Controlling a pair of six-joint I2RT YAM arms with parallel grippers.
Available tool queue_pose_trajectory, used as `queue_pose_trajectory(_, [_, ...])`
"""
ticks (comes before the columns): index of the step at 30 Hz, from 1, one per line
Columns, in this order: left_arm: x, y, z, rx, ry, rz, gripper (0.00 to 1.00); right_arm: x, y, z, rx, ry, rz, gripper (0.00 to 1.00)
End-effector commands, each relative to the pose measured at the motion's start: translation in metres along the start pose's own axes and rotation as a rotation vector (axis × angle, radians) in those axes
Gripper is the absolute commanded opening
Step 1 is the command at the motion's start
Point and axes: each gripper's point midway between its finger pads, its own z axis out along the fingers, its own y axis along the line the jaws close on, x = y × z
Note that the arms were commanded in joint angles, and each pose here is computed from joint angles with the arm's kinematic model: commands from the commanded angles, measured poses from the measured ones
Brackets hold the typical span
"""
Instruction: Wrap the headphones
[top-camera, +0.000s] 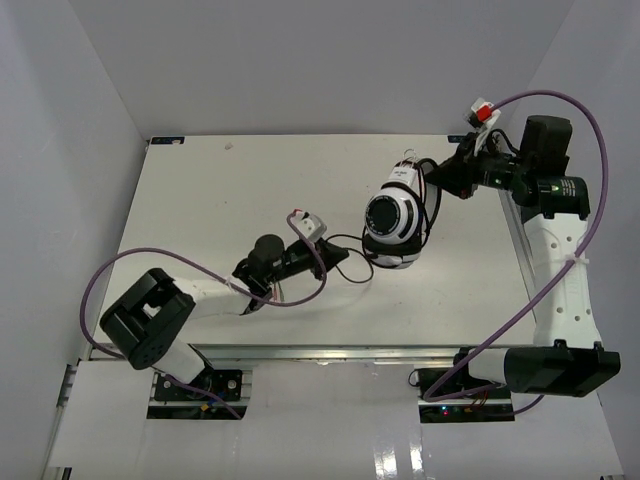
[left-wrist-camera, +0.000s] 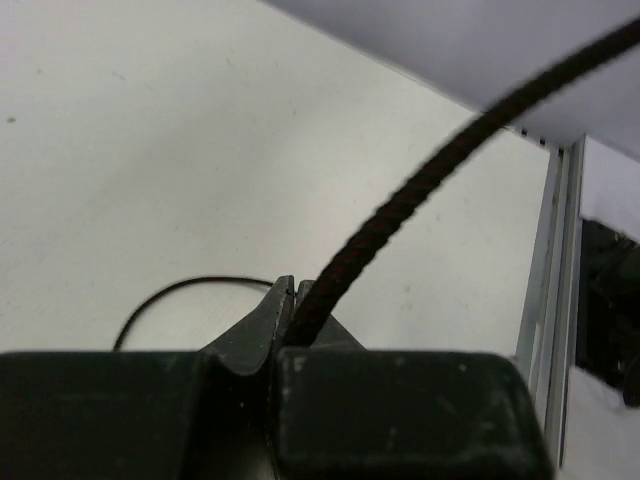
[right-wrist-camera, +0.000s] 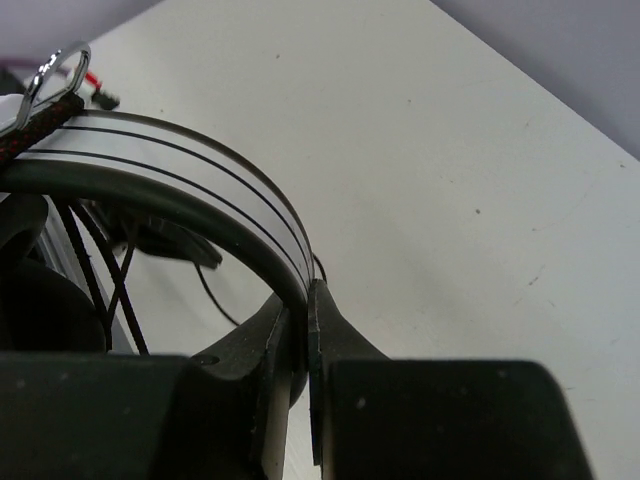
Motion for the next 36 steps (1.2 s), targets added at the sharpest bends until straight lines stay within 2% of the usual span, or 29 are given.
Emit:
queue_pose_trajectory(1, [-0.001,0.011,-0.005,0.106,0.227,-0.030,0.00,0.013,0.050,-0.015,-0.164,0.082,-0.270,0.08])
queue_pose_trajectory(4, [-0.013,0.029,-0.007,0.109,0.302,-0.097,0.00,0.038,0.055,-0.012,-0.127,0.179,-0.394,0.08])
queue_pose_trajectory(6, [-0.028,0.024,-0.004,0.140,0.326,-0.134,0.00,0.041,0.058,0.005,-0.097,0.181,-0.475,0.08])
queue_pose_trajectory(9, [-0.054,0.011,-0.003,0.187,0.340,-0.192,0.00,0.081,0.047,0.023,0.065,0.302,-0.530,0.08])
queue_pose_trajectory(13, [-0.093,-0.017,-0.011,0.267,0.347,-0.283,0.00,0.085,-0.004,0.028,0.438,0.327,-0.501,0.08])
queue_pose_trajectory(15, [-0.103,-0.030,-0.020,0.297,0.350,-0.309,0.00,0.068,-0.023,0.023,0.587,0.266,-0.504,0.08])
queue_pose_trajectory(22, [-0.125,-0.067,-0.042,0.416,0.373,-0.449,0.02,0.049,-0.056,0.016,0.867,0.180,-0.509,0.08])
queue_pose_trajectory(26, [-0.141,-0.072,-0.037,0.446,0.368,-0.506,0.04,0.042,-0.059,0.021,0.935,0.144,-0.520,0.08])
queue_pose_trajectory(29, [-0.153,-0.072,-0.024,0.442,0.359,-0.608,0.12,0.035,-0.059,0.025,0.992,0.103,-0.510,0.08])
queue_pose_trajectory(32, [-0.162,-0.075,-0.014,0.444,0.344,-0.687,0.12,0.028,-0.062,0.026,1.049,0.058,-0.473,0.08])
queue_pose_trajectory(36, [-0.172,-0.075,0.008,0.366,0.281,-0.779,0.25,0.030,-0.060,0.042,1.013,0.022,-0.336,0.08])
